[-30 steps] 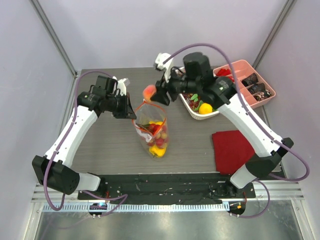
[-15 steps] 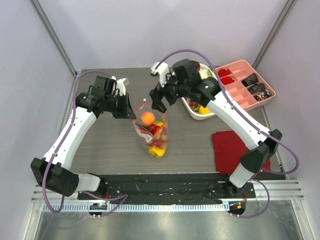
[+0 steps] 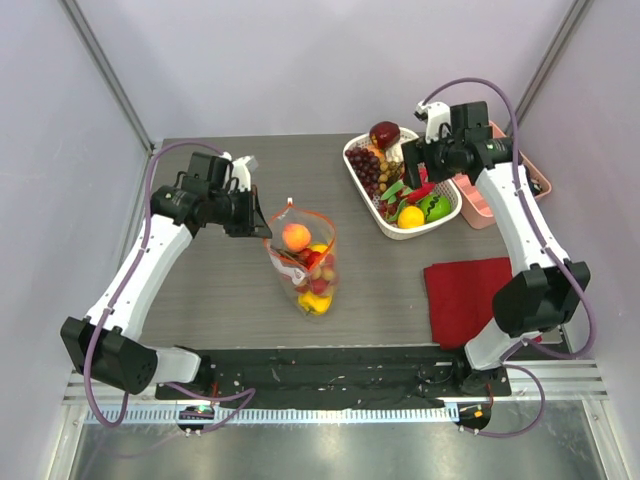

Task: Place the food in the zip-top bag and seal the zipper
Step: Pick up the fake fruit from the bin.

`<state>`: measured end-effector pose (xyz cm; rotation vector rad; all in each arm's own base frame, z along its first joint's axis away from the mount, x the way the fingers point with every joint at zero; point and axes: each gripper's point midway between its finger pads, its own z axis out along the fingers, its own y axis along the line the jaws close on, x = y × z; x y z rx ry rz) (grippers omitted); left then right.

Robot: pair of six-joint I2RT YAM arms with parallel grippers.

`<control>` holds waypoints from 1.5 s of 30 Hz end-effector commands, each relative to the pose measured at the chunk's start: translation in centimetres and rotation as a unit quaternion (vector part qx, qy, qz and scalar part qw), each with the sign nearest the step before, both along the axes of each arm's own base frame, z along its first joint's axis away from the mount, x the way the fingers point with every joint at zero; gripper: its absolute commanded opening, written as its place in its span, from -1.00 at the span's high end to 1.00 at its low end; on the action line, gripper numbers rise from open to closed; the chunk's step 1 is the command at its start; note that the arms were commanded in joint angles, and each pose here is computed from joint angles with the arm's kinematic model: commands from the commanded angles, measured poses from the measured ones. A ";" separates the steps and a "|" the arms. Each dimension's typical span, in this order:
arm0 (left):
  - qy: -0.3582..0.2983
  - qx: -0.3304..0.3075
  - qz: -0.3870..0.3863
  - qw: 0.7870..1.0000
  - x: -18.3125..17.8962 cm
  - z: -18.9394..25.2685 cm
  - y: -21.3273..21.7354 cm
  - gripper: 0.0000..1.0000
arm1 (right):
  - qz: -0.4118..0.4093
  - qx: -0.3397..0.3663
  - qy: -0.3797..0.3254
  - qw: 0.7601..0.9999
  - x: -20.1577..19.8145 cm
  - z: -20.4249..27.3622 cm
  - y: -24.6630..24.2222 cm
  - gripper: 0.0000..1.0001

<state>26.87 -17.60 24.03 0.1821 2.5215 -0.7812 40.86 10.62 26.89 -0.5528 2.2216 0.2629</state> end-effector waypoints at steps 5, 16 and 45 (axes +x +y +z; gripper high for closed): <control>-0.027 -0.016 -0.005 0.999 0.4 1.0 -0.3 1.00 | -0.058 -0.092 0.088 0.990 0.9 -7.5 -4.1 -0.71; -0.025 -0.010 -0.002 1.000 0.1 0.4 0.0 1.00 | -0.094 -0.137 0.131 0.977 4.1 -12.7 -8.9 -0.63; -0.020 -0.004 -0.001 1.000 0.3 0.1 0.0 1.00 | -0.089 -0.165 0.124 0.974 6.5 -15.6 -10.3 -0.24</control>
